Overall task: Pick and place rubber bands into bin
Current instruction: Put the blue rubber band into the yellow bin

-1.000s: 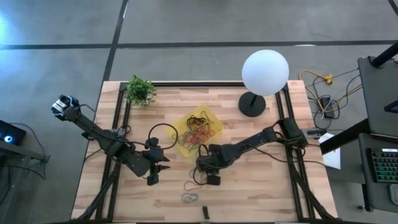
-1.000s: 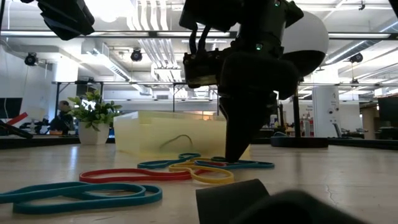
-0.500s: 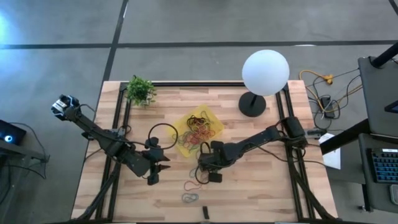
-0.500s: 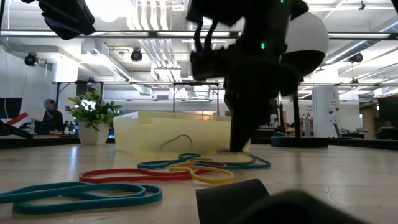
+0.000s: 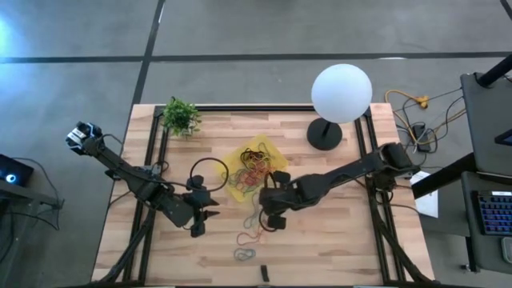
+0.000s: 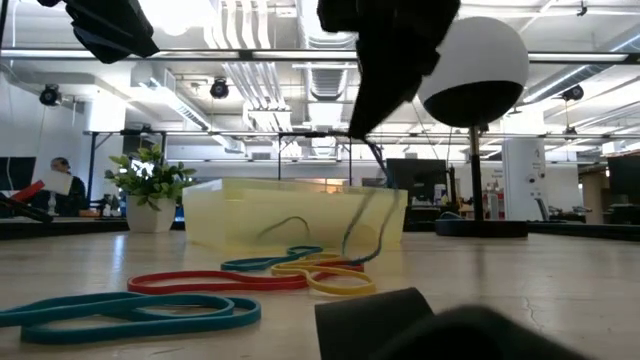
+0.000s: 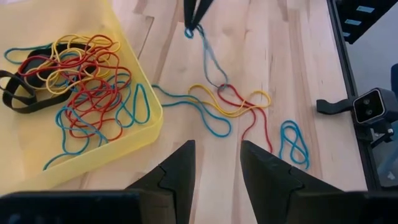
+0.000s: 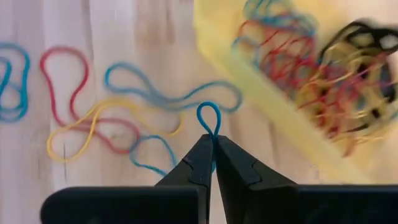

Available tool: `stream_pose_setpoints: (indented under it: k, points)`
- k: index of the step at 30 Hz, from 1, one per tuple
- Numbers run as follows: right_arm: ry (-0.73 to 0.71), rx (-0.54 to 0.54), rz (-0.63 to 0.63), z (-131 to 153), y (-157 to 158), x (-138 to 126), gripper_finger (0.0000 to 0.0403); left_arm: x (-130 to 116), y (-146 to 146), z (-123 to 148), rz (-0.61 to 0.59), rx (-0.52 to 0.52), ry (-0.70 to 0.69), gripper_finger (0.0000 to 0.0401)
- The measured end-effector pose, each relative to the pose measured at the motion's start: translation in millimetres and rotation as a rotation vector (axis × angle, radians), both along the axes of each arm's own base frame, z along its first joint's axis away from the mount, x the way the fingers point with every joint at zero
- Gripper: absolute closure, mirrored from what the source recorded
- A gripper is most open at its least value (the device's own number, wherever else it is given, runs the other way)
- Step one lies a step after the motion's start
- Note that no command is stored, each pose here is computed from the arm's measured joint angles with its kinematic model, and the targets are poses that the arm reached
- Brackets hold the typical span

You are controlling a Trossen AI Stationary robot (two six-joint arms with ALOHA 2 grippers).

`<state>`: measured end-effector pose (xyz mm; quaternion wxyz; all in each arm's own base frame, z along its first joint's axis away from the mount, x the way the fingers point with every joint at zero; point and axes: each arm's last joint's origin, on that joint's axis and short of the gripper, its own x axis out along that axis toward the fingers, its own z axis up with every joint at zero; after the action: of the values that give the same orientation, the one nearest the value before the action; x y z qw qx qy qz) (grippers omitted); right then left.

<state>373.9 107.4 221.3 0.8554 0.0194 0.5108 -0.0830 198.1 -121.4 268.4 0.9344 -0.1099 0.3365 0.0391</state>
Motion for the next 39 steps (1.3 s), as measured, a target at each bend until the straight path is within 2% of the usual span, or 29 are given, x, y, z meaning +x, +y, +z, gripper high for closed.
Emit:
stream_pose_setpoints:
  k: [4, 11, 17, 24, 32, 39]
  points:
    - [-0.082, -0.032, -0.018, 23, -3, -3, 0.0395, 0, 0, 0, 0.005, 0.005, -0.003, 0.0289]
    - [-0.164, -0.144, -0.016, 47, -11, 1, 0.0395, 0, 1, 0, 0.019, 0.017, -0.011, 0.0289]
    - [-0.201, -0.213, -0.037, 60, -38, 12, 0.0395, 0, 1, 0, 0.020, 0.016, -0.013, 0.0289]
    - [-0.231, -0.255, -0.115, 63, -89, 23, 0.0395, 0, 1, 0, 0.021, 0.014, -0.015, 0.0289]
    - [-0.212, -0.203, -0.203, 57, -142, 23, 0.0395, 1, 1, 0, 0.020, 0.014, -0.015, 0.0289]
    - [-0.210, -0.170, -0.261, 55, -162, 20, 0.0394, 0, 1, 0, 0.020, 0.017, -0.011, 0.0289]
